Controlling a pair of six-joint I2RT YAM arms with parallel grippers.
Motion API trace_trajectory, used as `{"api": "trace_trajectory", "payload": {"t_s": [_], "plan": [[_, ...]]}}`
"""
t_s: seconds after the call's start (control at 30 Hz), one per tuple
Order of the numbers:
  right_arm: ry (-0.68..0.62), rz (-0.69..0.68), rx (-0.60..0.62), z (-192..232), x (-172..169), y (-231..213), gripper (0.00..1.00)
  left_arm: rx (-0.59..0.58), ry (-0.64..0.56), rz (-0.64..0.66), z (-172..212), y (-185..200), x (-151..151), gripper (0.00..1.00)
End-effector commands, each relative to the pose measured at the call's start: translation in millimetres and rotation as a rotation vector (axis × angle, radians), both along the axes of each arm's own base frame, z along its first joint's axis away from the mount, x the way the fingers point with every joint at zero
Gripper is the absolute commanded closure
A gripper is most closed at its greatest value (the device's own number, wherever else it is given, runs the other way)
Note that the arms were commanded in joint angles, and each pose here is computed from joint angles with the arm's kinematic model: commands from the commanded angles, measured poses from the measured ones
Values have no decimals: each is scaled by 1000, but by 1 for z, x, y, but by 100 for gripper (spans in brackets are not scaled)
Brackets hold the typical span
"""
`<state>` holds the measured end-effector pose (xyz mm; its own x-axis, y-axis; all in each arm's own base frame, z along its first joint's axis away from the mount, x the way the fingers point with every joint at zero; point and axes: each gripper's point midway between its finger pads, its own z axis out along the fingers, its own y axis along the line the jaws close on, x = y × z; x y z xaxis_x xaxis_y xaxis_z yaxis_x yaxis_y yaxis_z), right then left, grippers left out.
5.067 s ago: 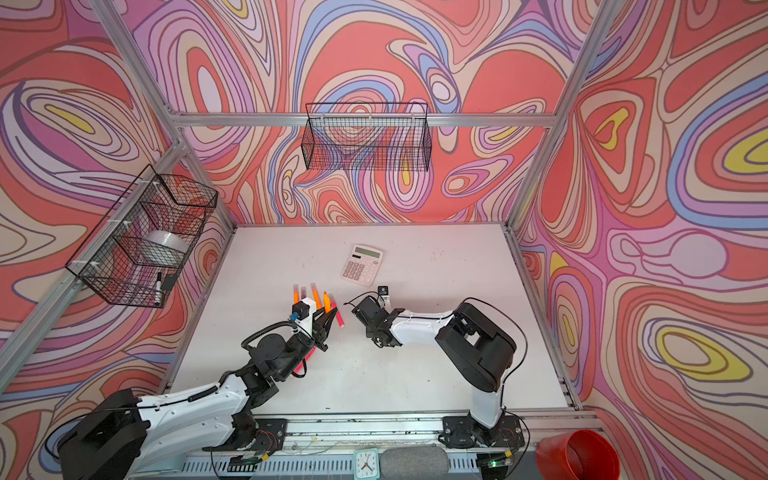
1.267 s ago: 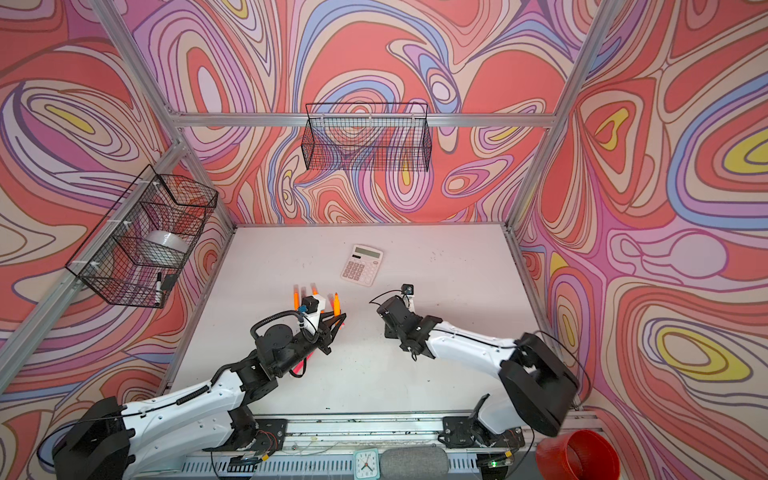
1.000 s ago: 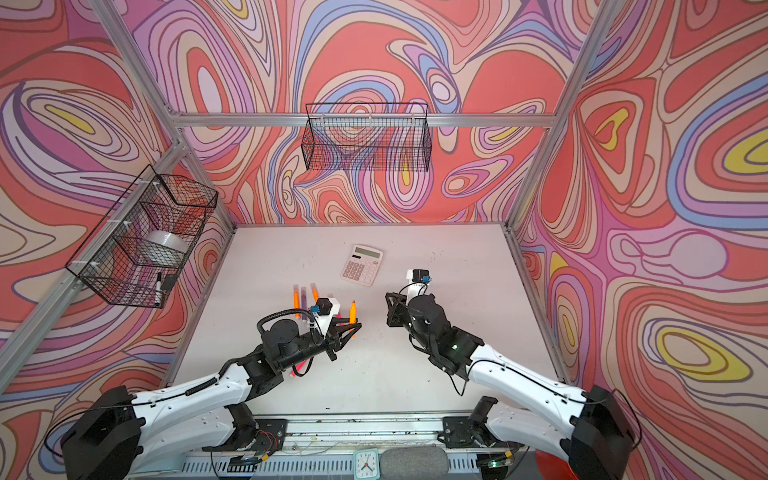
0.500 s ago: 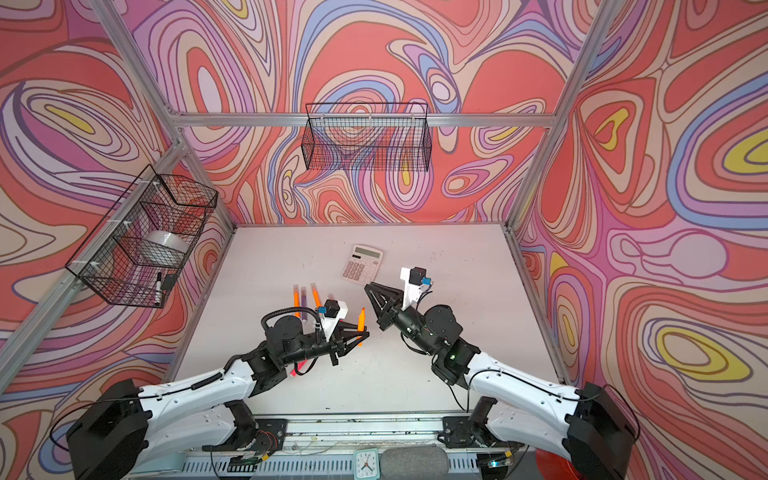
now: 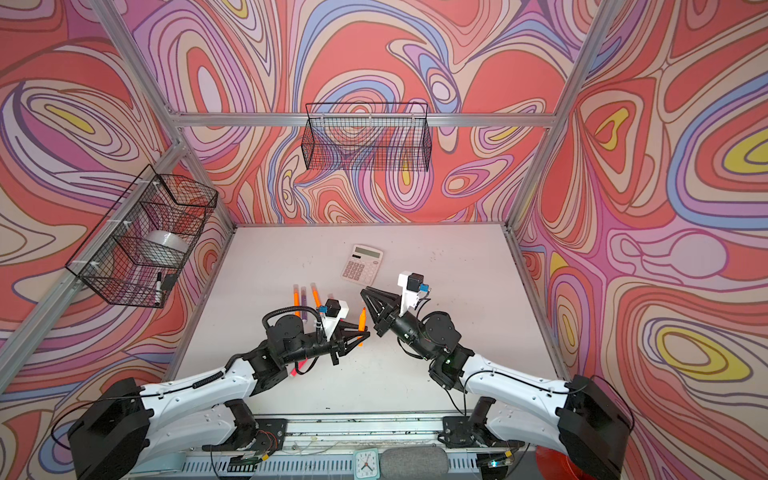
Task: Insert the pens into the pen caps
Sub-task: 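Carry the pink cap over the orange marker tip held by the left gripper, then press the cap down onto the orange marker with the right gripper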
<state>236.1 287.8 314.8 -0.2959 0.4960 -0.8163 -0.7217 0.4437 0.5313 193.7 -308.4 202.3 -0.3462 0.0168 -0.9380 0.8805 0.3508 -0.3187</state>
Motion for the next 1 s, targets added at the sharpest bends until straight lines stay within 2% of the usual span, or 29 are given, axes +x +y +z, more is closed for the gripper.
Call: {"api": "trace_trajectory", "payload": {"t_s": [0.0, 0.9, 0.93, 0.97], "plan": [[-17, -3, 15, 1, -2, 1, 100, -43, -29, -1, 19, -3, 1, 100], [-18, 7, 4, -24, -20, 4, 100, -94, -30, 20, 26, 5, 1, 100], [-20, 12, 0, -26, -21, 6, 100, -96, -32, 22, 26, 5, 1, 100], [-18, 12, -5, -28, -22, 7, 92, -99, -35, 22, 27, 6, 1, 100]]}}
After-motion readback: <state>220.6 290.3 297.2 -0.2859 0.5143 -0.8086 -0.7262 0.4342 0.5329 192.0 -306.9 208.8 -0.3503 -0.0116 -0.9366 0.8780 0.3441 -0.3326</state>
